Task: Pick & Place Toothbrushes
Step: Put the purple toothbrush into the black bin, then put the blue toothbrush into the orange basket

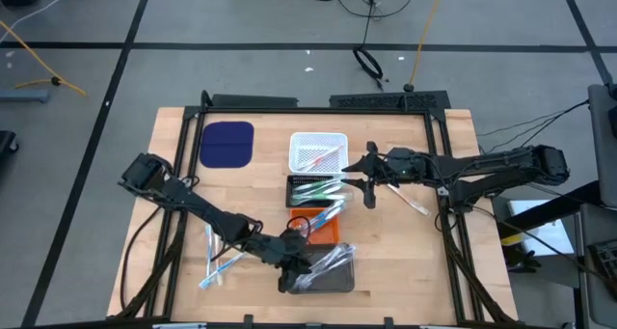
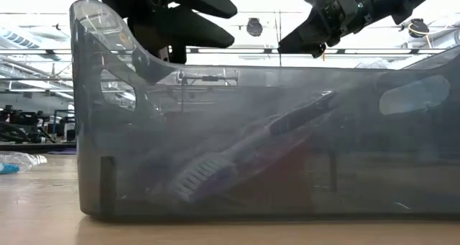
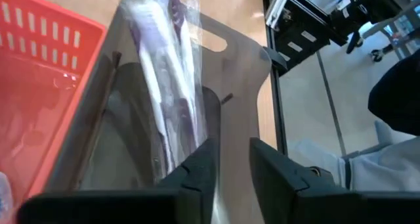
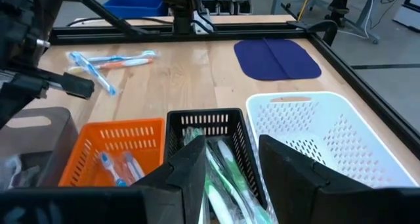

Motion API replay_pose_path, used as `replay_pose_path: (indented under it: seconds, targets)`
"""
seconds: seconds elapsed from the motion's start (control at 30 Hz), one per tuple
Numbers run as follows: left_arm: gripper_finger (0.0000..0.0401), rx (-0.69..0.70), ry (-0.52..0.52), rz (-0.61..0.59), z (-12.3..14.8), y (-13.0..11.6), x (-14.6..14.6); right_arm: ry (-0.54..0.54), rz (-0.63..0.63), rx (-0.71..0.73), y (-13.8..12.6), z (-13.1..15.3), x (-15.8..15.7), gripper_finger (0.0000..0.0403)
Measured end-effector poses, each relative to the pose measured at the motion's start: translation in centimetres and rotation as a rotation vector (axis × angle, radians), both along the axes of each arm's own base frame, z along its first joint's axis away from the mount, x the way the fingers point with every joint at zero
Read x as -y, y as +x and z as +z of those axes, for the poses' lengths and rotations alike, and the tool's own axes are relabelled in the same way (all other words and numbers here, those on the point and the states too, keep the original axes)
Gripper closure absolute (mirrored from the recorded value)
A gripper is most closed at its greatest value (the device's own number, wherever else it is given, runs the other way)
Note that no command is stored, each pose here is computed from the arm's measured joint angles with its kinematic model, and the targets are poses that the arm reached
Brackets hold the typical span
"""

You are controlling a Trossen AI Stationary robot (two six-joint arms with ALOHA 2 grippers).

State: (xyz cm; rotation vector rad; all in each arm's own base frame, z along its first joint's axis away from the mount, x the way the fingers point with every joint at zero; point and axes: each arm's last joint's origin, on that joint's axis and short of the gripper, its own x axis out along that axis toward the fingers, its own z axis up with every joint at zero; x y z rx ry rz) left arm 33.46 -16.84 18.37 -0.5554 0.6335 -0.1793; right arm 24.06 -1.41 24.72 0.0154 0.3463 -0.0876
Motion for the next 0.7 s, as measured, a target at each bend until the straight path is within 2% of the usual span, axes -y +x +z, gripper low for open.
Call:
replay_pose_path:
  seconds: [0.2,0.37,0.57,0.7]
  targets:
    - [0.0267,0.002,-0.006,0.003,0.1,0.1,-0.3,0.002,-0.018,0.001,0.0,0.0,0.5,0.0271]
    - [0.0257,-0.042,-0.059,-0.013,1.5,-0.4,-1.1,0.003,-0.032,0.0,-0.1,0.0,0.8,0.0271]
    - [0.0256,-0.155,-0.037,0.052,3.4,-2.8,-1.8,0.004,-0.035,-0.014,-0.1,-0.1,0.9,0.0271]
    - [0.0256,-0.345,-0.02,0.14,3.5,-5.2,-2.3,0.005,-0.035,-0.022,-0.1,-0.2,0.9,0.0271]
